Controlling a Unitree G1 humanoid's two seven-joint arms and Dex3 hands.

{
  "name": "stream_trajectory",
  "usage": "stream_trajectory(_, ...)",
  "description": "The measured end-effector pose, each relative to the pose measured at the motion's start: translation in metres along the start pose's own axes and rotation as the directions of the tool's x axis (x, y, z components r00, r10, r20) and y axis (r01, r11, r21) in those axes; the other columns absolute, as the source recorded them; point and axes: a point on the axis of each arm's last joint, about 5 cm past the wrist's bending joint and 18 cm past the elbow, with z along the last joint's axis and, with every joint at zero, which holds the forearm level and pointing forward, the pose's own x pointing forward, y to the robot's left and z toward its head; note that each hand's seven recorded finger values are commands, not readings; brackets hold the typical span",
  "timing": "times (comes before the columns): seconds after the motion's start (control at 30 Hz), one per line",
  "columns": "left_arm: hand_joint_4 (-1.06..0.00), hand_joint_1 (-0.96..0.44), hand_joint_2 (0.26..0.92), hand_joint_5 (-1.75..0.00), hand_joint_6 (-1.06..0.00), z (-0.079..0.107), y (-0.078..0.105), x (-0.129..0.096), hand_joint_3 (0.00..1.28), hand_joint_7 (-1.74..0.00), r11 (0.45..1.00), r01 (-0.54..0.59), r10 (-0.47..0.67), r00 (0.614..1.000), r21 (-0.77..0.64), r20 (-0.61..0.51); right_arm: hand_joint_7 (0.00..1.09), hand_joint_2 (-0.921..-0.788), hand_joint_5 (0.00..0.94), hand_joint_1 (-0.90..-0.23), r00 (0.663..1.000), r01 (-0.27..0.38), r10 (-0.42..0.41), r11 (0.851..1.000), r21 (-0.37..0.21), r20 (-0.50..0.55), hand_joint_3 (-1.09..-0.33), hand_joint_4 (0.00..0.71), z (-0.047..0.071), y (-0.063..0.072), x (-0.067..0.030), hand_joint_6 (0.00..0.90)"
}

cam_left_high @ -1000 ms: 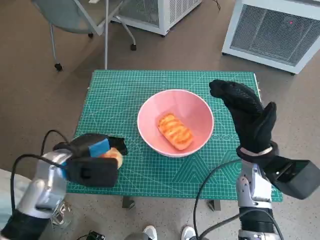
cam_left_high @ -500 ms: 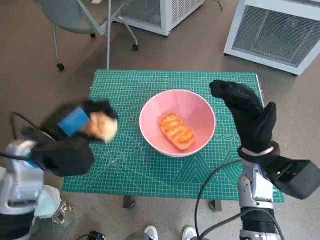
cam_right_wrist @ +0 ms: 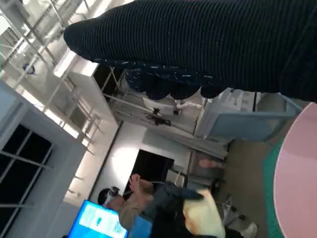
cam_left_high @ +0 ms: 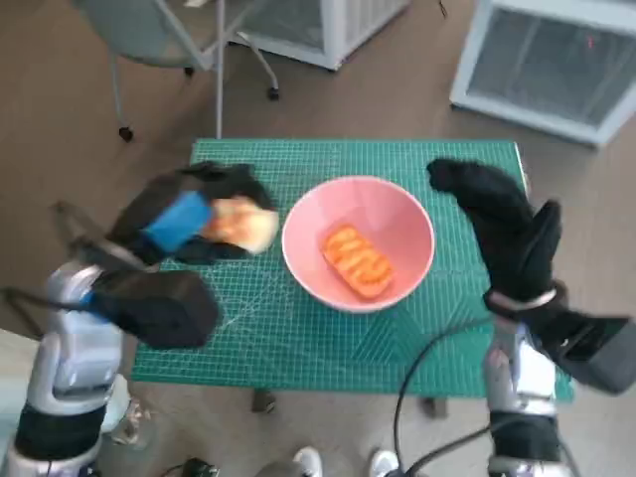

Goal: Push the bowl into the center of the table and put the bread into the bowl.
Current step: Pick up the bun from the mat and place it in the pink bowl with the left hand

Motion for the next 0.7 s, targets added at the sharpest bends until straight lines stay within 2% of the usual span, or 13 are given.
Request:
stream_trajectory(0.17,-0.76,0.0,0.905,-1.19,-0.68,0.02,-0.002,0.023,0.05,-1.01,0.999,-0.006,0.002,0.995,0.038,0.102,0.42,-0.921,0.01,-0.62,1.0,0.001,-0.001,1.0,-0.002,0.001,-0.663,0.159,0.001,-0.001,-0.0004,-0.001)
stream_trajectory(0.33,-0.77,0.0,0.91,-1.15,-0.66,0.03,-0.016,0.049,0.04,-1.07,0.999,0.003,-0.012,0.984,0.049,0.176,0.42,-0.921,0.009,-0.623,1.0,0.002,-0.002,1.0,-0.007,0.003,-0.663,0.159,0.002,-0.001,-0.0012,-0.001)
stream_trajectory(0.47,-0.76,0.0,0.918,-1.12,-0.64,0.029,-0.035,0.065,0.03,-1.12,0.998,0.034,-0.043,0.979,0.045,0.201,0.42,-0.921,0.01,-0.624,1.0,0.008,-0.008,1.0,-0.011,0.001,-0.663,0.16,0.002,-0.002,-0.0027,-0.001)
stream_trajectory(0.7,-0.76,0.0,0.92,-1.12,-0.64,0.023,-0.063,0.08,0.03,-1.13,0.993,0.114,-0.119,0.975,0.036,0.186,0.42,-0.921,0.012,-0.621,1.0,0.014,-0.014,1.0,-0.019,-0.001,-0.665,0.166,0.003,-0.003,-0.0047,-0.001)
